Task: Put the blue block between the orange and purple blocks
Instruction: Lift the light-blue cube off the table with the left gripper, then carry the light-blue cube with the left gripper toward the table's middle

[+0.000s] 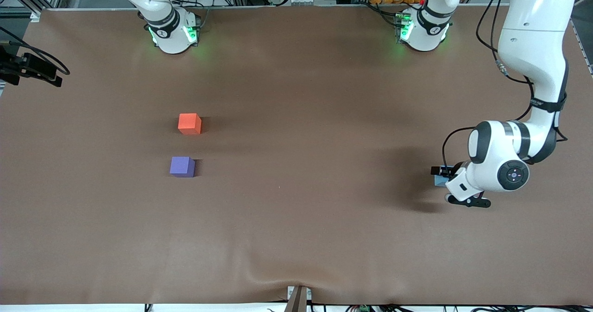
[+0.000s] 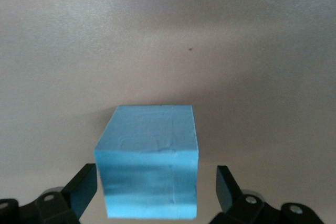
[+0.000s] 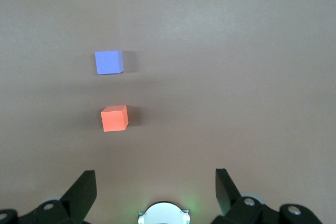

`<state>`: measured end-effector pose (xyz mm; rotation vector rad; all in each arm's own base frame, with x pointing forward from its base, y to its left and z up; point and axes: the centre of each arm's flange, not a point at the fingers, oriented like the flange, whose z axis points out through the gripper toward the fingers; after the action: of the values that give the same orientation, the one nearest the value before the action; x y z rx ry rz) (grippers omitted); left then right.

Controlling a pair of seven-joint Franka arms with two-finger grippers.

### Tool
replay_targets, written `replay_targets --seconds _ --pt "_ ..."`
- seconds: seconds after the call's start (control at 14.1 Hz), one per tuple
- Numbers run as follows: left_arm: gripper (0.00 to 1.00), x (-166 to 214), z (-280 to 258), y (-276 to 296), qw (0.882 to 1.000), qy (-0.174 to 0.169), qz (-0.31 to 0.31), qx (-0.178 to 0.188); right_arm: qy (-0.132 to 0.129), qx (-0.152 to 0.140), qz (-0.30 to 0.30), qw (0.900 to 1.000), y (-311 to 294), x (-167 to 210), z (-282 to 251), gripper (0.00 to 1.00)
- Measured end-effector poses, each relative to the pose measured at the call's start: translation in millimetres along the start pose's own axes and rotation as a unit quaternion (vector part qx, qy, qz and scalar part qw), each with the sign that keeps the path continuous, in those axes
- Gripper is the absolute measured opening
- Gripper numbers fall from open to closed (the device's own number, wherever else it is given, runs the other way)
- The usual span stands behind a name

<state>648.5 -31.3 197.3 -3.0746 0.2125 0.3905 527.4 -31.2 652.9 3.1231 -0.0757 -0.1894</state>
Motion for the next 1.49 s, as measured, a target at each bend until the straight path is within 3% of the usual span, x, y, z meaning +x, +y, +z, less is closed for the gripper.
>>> replay_targets --seconds 0.07,0.36,0.71,1.07,1.28,1.49 --pt "1.00 1 4 0 1.000 0.000 0.000 0.000 0.000 0.000 0.000 1.000 0 0 0 1.00" --pt "0.63 3 5 1 1.000 0.002 0.002 0.001 0.000 0.000 0.000 1.000 0 0 0 1.00" --pt "0.62 11 -34 7 0.999 0.039 0.003 0.006 0.000 0.000 0.000 1.000 0 0 0 1.00" --pt "0.62 -14 -142 16 0.995 0.086 -0.039 0.008 -0.001 0.000 0.001 1.000 1 0 1 1.00" --pt "0.62 -35 -181 64 0.994 0.083 -0.070 -0.004 -0.002 0.001 0.003 1.000 3 0 1 1.00" --pt "0.62 -49 -186 142 0.994 0.064 -0.085 -0.018 -0.003 0.001 0.004 1.000 5 0 2 1.00"
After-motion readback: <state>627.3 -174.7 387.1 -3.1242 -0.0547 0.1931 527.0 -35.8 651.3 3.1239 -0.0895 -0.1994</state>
